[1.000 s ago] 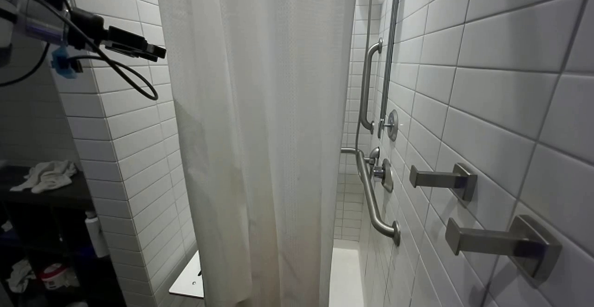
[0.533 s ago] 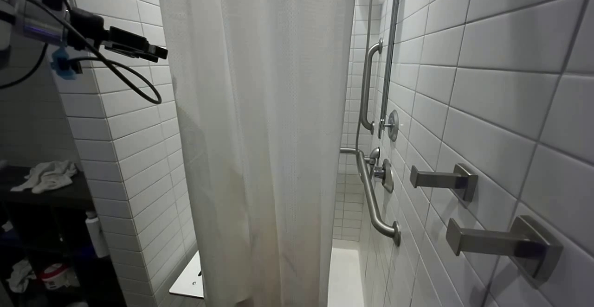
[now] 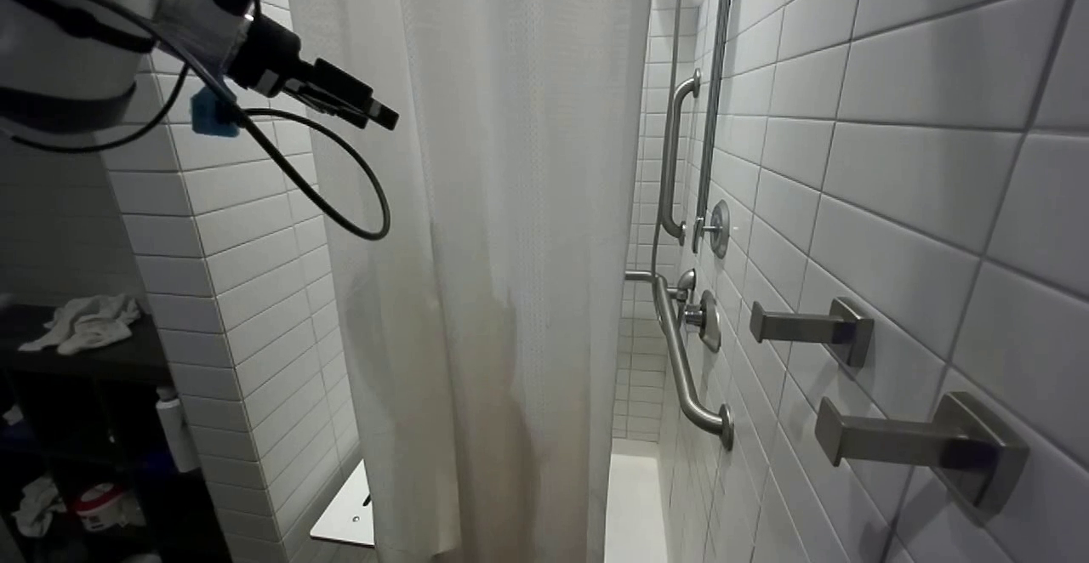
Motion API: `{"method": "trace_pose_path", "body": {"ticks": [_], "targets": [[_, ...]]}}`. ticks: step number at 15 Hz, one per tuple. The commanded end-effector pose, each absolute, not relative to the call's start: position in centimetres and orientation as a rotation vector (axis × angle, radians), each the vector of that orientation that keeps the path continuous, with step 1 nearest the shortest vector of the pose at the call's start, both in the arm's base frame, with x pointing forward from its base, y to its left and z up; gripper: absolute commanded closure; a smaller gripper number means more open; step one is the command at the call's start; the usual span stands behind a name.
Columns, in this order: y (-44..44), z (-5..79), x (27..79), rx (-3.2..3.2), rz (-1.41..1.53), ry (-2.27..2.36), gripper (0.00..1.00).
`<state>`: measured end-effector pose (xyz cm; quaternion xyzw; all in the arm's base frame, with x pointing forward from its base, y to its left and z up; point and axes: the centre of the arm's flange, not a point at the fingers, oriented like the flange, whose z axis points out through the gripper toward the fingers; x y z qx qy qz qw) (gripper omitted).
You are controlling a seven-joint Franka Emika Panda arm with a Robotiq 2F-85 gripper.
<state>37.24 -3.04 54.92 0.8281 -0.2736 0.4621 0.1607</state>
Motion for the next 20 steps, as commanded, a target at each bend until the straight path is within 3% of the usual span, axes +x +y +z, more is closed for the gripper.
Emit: {"method": "trace_pose_path", "body": {"ticks": [1,11,20], "targets": [[-6.5,55.3,39.9,2.51,1.15,-0.883,0.0],[-8.0,56.2,43.7,3.048,0.601,-1.287,0.0],[-8.0,56.3,45.5,2.865,0.421,-1.974,0.0]]}}
